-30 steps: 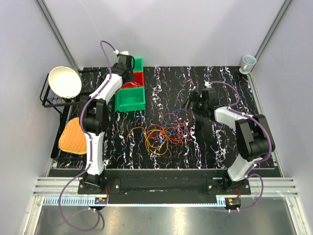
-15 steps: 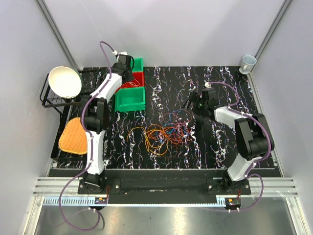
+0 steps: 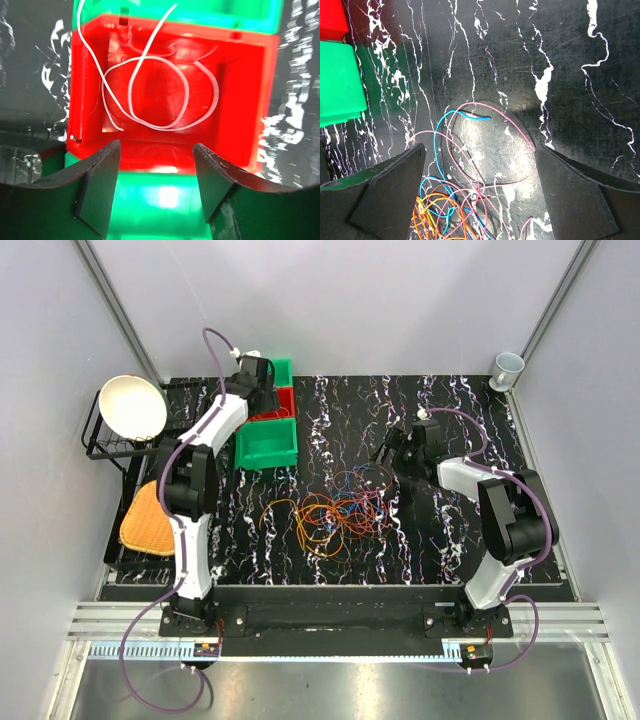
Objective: Untangle the cables
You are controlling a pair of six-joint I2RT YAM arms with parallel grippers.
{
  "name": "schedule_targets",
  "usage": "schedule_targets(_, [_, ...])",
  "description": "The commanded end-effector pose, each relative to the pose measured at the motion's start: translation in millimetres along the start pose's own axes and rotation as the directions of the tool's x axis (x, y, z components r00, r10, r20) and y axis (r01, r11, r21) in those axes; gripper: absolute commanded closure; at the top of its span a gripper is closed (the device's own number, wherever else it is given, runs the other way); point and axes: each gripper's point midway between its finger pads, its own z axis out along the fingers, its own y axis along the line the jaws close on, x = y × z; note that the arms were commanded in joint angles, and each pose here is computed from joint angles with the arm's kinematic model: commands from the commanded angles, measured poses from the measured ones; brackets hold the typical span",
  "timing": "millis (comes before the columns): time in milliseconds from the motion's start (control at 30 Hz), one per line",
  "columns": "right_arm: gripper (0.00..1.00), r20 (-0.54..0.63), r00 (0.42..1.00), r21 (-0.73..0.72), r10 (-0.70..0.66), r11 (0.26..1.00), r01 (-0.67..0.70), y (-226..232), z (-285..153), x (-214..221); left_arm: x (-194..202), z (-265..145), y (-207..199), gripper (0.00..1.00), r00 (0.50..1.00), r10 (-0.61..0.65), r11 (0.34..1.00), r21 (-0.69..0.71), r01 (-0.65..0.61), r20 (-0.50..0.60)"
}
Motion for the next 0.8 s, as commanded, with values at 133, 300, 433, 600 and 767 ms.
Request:
schedule_targets(133, [0.05, 0.042, 0.999, -0.062, -0.003, 0.998, 0.005, 18, 1, -20, -74, -64, -6, 0.35, 0.976, -0.004, 1.0, -0.022, 0.009, 0.216])
schedule_targets(300, [0.05, 0.038, 0.999, -0.062, -0.002, 0.998, 0.005, 17, 1, -19, -75, -39, -4, 0.36, 0.982, 0.025, 0.998, -0.055, -0.015, 0.189])
schedule_targets(433, [0.05, 0.034, 0.999, -0.075, 0.003, 0.997, 0.0, 20, 2, -18, -69, -10, 6, 0.39, 0.987, 0.04, 0.997, -0.075, -0.028, 0.153])
schedule_targets(600, [0.05, 0.03, 1.0, -0.075, 0.006, 0.997, -0.003, 19, 2, -18, -68, 8, 12, 0.44, 0.99, 0.034, 0.997, -0.075, -0.024, 0.137])
schedule_targets(767, [0.05, 0.021, 1.0, -0.079, 0.009, 0.997, -0.007, 19, 5, -17, -59, 22, 16, 0.49, 0.993, 0.04, 0.996, -0.084, -0.031, 0.115])
